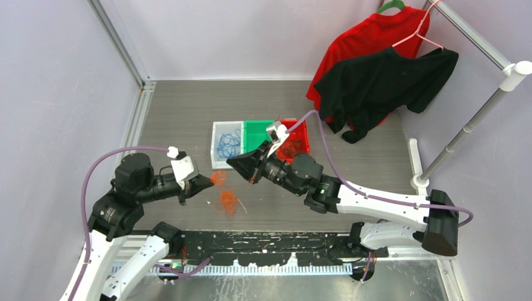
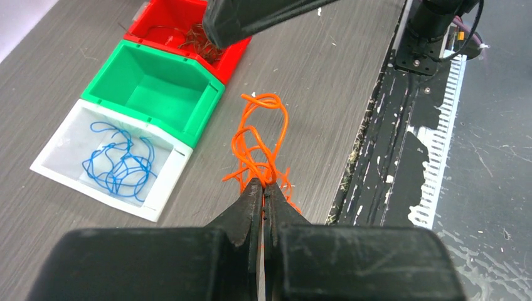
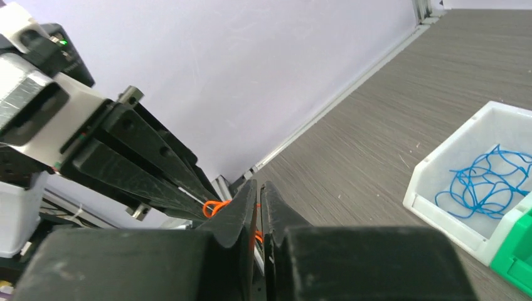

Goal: Untangle the cables

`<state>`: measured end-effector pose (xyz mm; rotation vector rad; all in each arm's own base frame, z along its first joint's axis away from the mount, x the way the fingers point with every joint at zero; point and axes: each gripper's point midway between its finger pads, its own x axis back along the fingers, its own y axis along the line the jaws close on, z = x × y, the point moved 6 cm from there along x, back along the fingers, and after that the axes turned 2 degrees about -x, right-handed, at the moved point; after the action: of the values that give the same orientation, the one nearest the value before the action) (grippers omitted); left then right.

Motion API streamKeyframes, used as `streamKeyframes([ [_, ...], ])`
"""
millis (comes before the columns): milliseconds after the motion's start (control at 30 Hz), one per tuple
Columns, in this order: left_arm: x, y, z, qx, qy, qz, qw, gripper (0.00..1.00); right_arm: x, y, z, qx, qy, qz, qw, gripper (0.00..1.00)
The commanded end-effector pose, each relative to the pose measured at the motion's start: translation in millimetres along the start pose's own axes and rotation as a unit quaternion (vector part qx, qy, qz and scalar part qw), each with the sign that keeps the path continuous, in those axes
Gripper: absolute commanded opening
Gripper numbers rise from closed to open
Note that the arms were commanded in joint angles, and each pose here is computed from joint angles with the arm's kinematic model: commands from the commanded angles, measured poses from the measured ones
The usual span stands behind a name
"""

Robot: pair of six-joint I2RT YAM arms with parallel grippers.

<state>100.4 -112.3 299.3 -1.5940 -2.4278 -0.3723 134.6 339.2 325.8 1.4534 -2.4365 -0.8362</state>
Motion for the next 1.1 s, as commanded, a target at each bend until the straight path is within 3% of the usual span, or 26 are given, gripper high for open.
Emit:
streamKeyframes([
  [0,-0.2,-1.6,-6.1,-0.004,-0.011,0.013,1.0,0.0,6.9,14.9,-19.6,-0.015,-0.035,-0.032,0.999,0.15],
  [67,0.1,-1.3,-7.4,-0.004,-0.012,0.013,1.0,0.0,10.5,15.6,-14.7,-0.012,-0.015,-0.037,0.999,0.25],
  [133,0.8,-0.8,-8.1,-0.009,-0.013,0.01,1.0,0.0,16.0,16.2,-12.7,-0.012,0.001,-0.038,0.999,0.47],
  [167,1.1,-0.6,-8.1,-0.011,-0.013,0.009,1.0,0.0,18.6,18.0,-12.6,-0.012,0.007,-0.044,0.999,0.53],
  [267,0.5,0.1,-8.3,-0.012,-0.012,0.01,1.0,0.0,20.0,27.8,-11.0,-0.009,0.034,-0.074,0.997,0.62],
  [367,-0.2,-0.4,-9.0,-0.009,-0.012,0.015,1.0,0.0,14.1,33.5,-5.4,0.002,0.071,-0.09,0.993,0.62],
  [600,3.0,-4.7,-9.1,-0.004,-0.006,0.024,1.0,0.0,-4.2,31.0,-9.6,0.042,0.084,-0.061,0.994,0.47],
  [767,4.6,-7.0,-8.6,-0.005,-0.004,0.029,1.0,0.0,-9.1,28.3,-16.8,0.048,0.073,-0.036,0.996,0.04],
  [967,5.9,-6.8,-4.8,-0.015,0.001,0.024,1.0,0.0,8.9,17.5,-39.3,0.058,0.03,0.024,0.998,0.01],
  [1067,5.8,-5.7,-4.6,-0.02,-0.003,0.017,1.0,0.0,18.8,22.1,-42.0,0.062,0.044,0.009,0.997,0.01],
])
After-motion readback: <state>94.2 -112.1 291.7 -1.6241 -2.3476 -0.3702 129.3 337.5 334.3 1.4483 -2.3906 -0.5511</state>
